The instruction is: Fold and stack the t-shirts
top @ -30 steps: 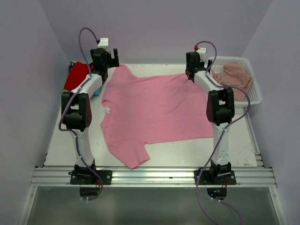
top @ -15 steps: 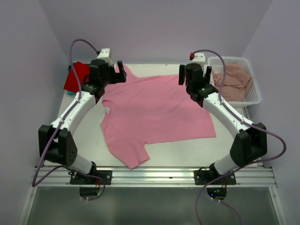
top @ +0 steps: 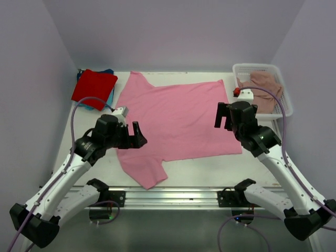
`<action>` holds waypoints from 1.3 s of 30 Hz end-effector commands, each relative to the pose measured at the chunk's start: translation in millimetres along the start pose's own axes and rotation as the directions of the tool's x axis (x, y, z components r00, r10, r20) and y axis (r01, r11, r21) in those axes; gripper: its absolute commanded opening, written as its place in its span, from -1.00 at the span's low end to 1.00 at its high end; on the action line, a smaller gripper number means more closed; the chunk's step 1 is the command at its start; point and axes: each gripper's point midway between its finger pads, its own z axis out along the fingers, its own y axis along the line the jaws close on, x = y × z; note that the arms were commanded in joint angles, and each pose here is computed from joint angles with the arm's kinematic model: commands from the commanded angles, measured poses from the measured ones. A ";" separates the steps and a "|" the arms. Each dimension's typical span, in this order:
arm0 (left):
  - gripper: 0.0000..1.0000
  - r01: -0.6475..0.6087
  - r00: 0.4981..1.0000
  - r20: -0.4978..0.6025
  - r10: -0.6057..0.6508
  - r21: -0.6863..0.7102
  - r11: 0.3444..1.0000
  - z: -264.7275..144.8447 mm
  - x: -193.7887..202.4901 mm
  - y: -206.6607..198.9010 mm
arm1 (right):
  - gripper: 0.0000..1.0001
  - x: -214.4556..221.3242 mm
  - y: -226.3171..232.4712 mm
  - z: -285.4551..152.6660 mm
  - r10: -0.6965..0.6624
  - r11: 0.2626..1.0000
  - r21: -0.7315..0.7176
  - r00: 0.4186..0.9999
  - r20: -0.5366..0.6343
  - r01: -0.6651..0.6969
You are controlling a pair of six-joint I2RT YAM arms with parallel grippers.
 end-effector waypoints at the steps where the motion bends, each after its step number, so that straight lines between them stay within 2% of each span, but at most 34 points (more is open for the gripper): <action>1: 1.00 0.126 0.982 -0.140 -0.123 0.011 0.992 -12.0 43.9 -6.6 | 0.98 39.3 -7.1 -15.9 -0.010 1.000 -0.012 0.990 -0.143 0.008; 8: 1.00 0.234 0.924 -0.290 -0.250 -0.090 0.968 -11.0 109.0 13.5 | 0.98 37.1 -19.2 -35.4 0.010 1.000 -0.006 0.992 -0.126 -0.011; 18: 1.00 0.320 0.843 -0.393 -0.368 -0.185 0.929 0.1 172.0 14.7 | 0.98 33.1 -23.1 -36.3 -0.007 1.000 0.008 0.993 -0.114 0.008; 21: 1.00 0.295 0.840 -0.414 -0.352 -0.197 0.935 6.0 186.5 10.3 | 0.98 34.7 -23.3 -33.8 -0.011 1.000 0.013 0.993 -0.115 0.012; 27: 1.00 0.254 0.869 -0.381 -0.317 -0.206 0.945 14.7 184.7 6.6 | 0.96 36.0 -24.7 -32.4 -0.020 1.000 0.021 0.993 -0.117 0.022; 32: 0.99 0.265 0.869 -0.366 -0.333 -0.224 0.938 24.1 192.3 13.0 | 0.85 36.2 -24.4 -32.5 -0.031 0.999 0.016 0.992 -0.121 0.033; 35: 0.87 0.271 0.873 -0.351 -0.338 -0.224 0.936 27.0 194.2 15.8 | 0.78 36.4 -23.1 -33.3 -0.030 0.999 0.007 0.992 -0.122 0.031; 39: 0.53 0.276 0.868 -0.363 -0.339 -0.215 0.937 30.6 201.4 17.3 | 0.68 35.5 -22.4 -34.9 -0.024 1.000 0.003 0.992 -0.122 0.025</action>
